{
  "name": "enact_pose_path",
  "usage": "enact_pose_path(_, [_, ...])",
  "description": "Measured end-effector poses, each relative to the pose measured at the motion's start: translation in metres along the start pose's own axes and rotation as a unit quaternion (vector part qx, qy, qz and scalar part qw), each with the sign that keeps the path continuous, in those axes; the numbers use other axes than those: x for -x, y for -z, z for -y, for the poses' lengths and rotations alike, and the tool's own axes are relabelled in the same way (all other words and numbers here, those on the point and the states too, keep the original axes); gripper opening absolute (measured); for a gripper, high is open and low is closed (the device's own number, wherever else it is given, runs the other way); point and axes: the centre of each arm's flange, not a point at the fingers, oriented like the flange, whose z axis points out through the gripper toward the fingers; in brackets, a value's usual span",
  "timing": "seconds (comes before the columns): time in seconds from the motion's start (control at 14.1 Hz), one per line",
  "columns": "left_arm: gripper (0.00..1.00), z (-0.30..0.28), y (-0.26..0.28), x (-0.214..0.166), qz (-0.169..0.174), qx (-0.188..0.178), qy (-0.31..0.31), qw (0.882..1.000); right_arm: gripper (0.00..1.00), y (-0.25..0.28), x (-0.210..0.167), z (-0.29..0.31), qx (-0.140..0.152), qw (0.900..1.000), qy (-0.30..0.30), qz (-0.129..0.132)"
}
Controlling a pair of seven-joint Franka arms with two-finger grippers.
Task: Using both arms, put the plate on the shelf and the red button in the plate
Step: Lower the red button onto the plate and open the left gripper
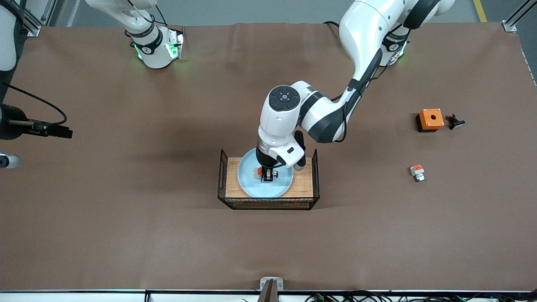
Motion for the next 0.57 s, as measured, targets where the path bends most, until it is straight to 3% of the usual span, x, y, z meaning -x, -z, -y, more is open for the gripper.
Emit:
enact_pose_path(0.28, [0.42,0.0006,-0.0027,-0.0005,-0.001,-0.001,-0.001,1.000,1.00,0.0002,-0.0005,-0.0024,0.000,1.000,0.000,-0.001])
enact_pose_path(0.57, [0.77,-0.0009,-0.0005,-0.0002,0.000,0.000,-0.001,1.000,1.00,0.0036,-0.0009,-0.0082,-0.001,1.000,-0.004,-0.007])
